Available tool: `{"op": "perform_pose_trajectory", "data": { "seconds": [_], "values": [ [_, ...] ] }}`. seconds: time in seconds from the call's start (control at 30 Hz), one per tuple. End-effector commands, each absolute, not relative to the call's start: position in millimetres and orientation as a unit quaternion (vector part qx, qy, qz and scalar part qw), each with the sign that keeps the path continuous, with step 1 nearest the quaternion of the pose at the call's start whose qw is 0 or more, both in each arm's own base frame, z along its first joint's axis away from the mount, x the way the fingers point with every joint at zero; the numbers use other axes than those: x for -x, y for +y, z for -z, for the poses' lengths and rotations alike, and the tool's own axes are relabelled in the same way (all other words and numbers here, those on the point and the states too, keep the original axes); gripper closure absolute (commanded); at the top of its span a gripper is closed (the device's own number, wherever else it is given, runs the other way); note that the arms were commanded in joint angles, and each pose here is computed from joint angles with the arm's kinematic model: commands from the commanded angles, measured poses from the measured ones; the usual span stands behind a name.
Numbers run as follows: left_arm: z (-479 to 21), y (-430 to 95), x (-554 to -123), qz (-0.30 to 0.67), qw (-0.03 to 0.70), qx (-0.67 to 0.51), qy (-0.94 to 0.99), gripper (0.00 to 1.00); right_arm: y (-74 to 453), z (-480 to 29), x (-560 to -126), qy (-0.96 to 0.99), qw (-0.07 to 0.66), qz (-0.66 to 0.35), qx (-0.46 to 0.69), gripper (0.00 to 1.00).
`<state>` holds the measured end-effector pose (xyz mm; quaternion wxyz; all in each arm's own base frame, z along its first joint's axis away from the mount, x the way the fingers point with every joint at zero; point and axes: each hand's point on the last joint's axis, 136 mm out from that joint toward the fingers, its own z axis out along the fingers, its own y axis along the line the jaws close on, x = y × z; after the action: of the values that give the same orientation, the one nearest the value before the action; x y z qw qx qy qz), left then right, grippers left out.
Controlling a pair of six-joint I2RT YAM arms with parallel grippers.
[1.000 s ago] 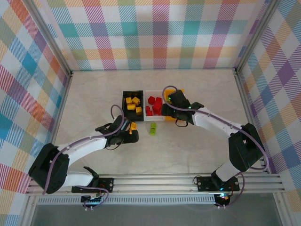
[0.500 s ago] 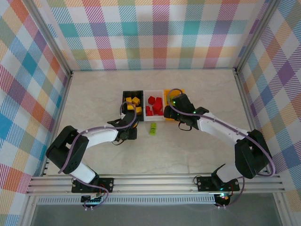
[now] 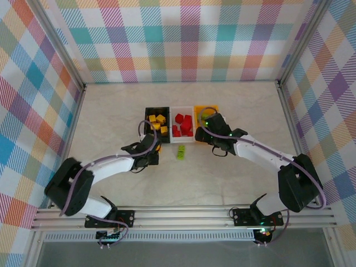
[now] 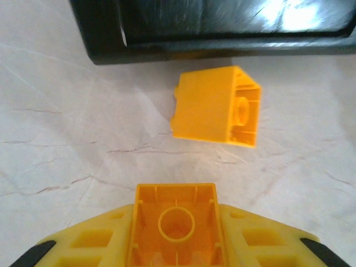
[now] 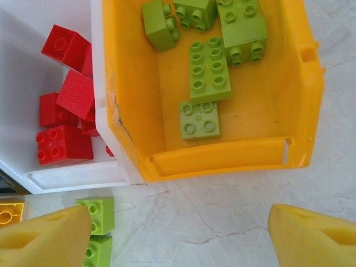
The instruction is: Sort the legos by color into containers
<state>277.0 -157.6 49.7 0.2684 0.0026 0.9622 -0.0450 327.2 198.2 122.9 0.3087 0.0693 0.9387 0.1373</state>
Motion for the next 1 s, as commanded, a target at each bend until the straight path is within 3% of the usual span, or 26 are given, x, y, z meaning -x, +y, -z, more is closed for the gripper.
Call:
{"op": "perform_pose_trajectory", "data": {
  "seconds": [0.0, 0.2, 0.43, 0.7, 0.77, 0.97],
  "values": [
    [-82, -157, -268, 0.070, 0.288, 0.008, 0.955, 0.66, 195, -129, -325, 0.931, 0.323, -0.147, -0.085, 0.17],
    [-134, -176, -309, 0.066, 0.326, -0.003, 0.943, 0.66, 187, -120, -314, 0.932, 0.316, -0.147, -0.096, 0.17],
    [-130, -179, -397, 0.019, 0.323, 0.035, 0.946, 0.69, 176, -117, -302, 0.934, 0.312, -0.138, -0.102, 0.17],
    [-118, -173, -441, -0.017, 0.311, 0.059, 0.948, 0.68, 169, -120, -292, 0.933, 0.313, -0.144, -0.107, 0.16],
    [-116, -171, -444, -0.017, 0.308, 0.063, 0.949, 0.62, 169, -119, -290, 0.934, 0.309, -0.145, -0.107, 0.16],
    [-139, -177, -439, 0.022, 0.324, 0.069, 0.943, 0.21, 172, -119, -288, 0.934, 0.303, -0.154, -0.108, 0.14]
  ]
}}
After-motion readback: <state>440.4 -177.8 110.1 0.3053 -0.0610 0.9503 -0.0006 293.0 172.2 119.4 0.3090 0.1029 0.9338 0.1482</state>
